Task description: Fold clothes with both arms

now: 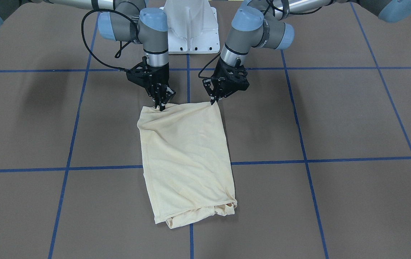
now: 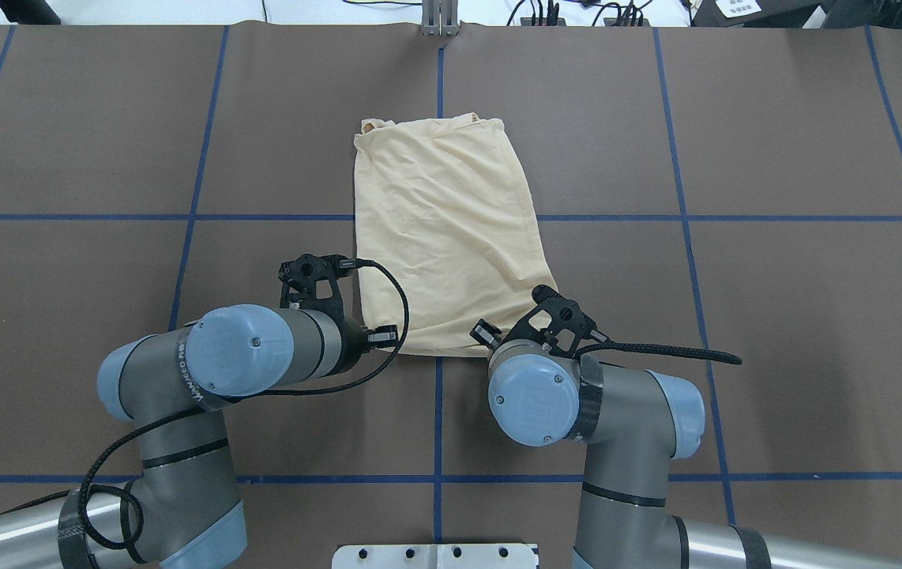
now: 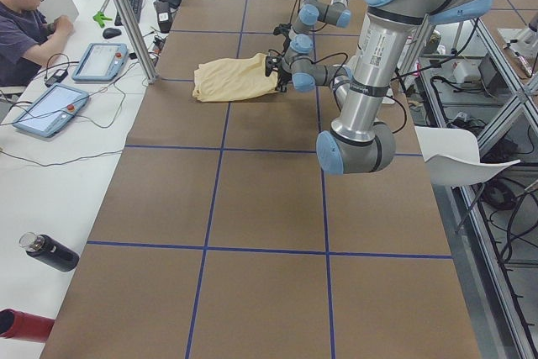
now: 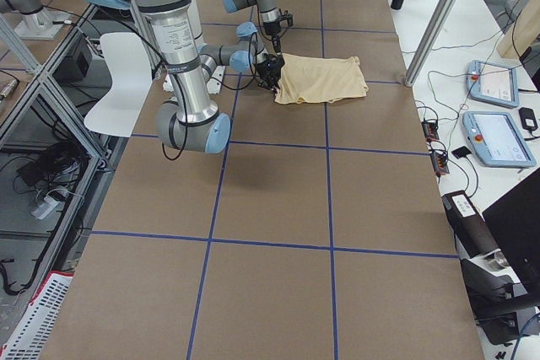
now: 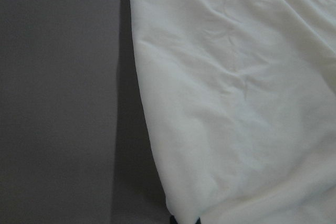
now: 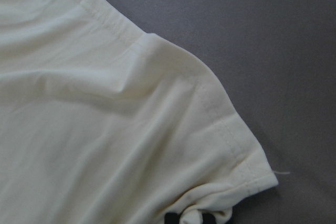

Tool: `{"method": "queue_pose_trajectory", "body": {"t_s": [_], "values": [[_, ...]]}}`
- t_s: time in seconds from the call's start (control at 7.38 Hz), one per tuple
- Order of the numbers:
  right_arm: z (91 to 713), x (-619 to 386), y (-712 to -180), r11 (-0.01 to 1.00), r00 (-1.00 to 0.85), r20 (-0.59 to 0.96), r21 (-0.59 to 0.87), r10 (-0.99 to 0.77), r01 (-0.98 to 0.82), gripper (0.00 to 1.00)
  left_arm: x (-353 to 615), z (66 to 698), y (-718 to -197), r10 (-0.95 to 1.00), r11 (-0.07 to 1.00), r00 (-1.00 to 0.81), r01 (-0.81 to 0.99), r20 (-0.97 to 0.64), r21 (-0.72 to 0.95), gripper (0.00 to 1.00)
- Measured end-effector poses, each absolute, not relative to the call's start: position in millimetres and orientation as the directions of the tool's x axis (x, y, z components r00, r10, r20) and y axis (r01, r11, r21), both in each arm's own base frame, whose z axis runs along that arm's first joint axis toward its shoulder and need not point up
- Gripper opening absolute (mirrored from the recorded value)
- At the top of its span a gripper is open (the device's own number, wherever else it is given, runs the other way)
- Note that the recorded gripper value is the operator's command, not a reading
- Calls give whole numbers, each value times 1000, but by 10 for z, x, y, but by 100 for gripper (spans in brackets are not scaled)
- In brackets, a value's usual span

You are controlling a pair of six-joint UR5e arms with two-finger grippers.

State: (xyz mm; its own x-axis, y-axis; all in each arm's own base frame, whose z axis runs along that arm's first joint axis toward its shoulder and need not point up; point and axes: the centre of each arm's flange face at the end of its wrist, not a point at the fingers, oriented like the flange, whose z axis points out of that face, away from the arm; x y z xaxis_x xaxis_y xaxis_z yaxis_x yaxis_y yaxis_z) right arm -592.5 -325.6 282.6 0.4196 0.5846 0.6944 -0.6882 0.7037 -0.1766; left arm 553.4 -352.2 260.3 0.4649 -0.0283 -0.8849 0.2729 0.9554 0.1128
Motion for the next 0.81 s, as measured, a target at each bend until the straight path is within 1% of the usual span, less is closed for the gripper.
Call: {"method": "queue_pose_trajectory", "body": {"t_s": [0.14,0.27,0.54,0.81], "values": [[2847,-5915,-3294,705,434,689,-159,581,-691,27,5534,2604,-3522,-28,955,465,273,-885,113,0],[2875,-5896,-3338,708,450,683,-141,576,-692,0,5533,2602,-3522,-28,955,465,273,-885,113,0],[2886,-5860,-3409,703,454,679,-130,577,-699,0,5532,2600,-3521,-27,955,464,273,-885,113,0],[2755,-5778,-3540,688,426,692,-141,583,-712,0,5520,2580,-3516,-26,955,461,273,-887,114,0]]}}
